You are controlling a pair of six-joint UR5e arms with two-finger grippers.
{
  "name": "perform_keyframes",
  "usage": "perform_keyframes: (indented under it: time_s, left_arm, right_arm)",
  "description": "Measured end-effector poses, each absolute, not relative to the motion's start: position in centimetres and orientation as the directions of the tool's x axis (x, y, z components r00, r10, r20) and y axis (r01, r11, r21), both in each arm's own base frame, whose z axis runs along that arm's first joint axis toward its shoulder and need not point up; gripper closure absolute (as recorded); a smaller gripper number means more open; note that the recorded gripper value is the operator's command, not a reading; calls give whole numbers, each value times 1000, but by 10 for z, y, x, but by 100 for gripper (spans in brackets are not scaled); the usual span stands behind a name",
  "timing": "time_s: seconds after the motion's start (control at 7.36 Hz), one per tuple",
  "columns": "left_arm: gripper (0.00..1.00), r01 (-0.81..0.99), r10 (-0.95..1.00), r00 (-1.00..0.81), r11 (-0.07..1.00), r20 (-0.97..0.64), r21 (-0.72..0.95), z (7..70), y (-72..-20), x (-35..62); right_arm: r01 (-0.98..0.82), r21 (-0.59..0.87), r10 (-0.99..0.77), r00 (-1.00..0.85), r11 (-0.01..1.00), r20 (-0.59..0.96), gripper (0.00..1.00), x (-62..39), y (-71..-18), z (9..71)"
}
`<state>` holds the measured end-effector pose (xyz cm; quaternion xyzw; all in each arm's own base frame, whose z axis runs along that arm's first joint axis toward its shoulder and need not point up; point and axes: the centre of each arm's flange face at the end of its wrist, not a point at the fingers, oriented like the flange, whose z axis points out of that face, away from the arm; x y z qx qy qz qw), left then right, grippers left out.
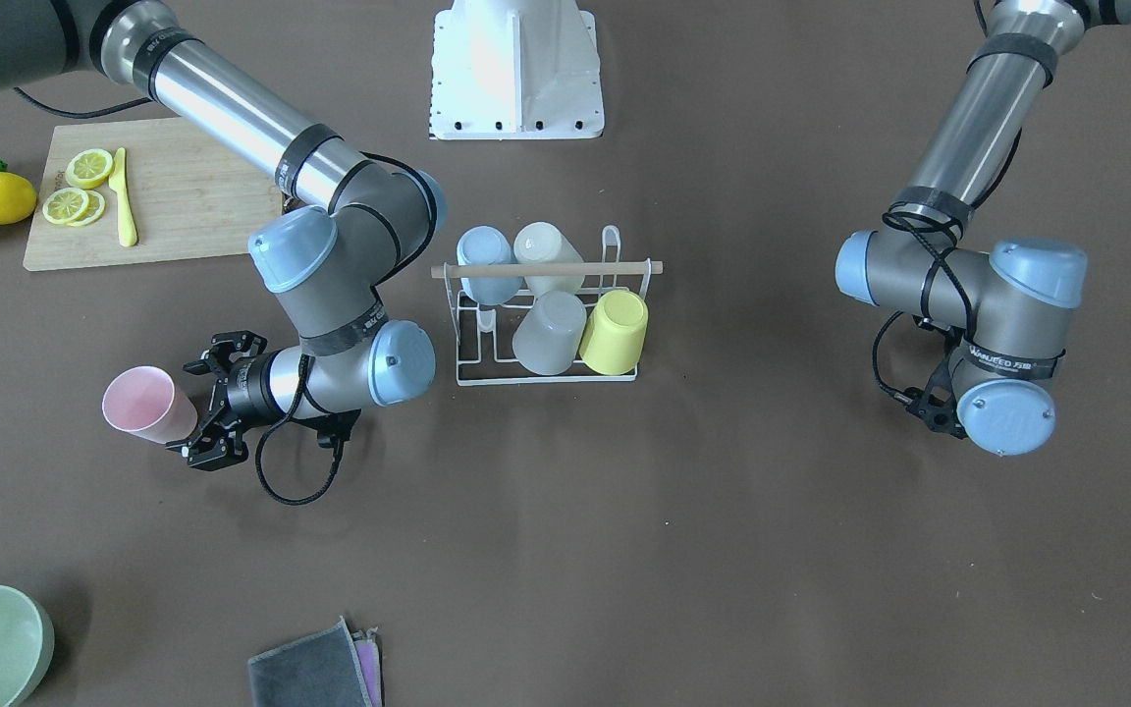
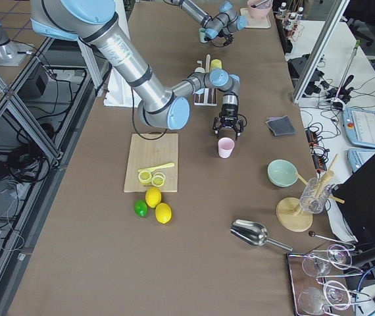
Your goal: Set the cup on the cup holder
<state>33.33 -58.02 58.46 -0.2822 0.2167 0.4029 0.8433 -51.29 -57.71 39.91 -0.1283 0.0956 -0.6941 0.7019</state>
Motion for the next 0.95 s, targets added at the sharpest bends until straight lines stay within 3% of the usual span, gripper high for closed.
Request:
perform_keyframes:
  time_s: [0.95]
  left_arm:
    - [3, -826, 585, 555, 470, -592, -311, 591, -573, 350]
  right_arm:
    - [920, -391, -999, 32, 36, -17, 2, -532, -562, 418]
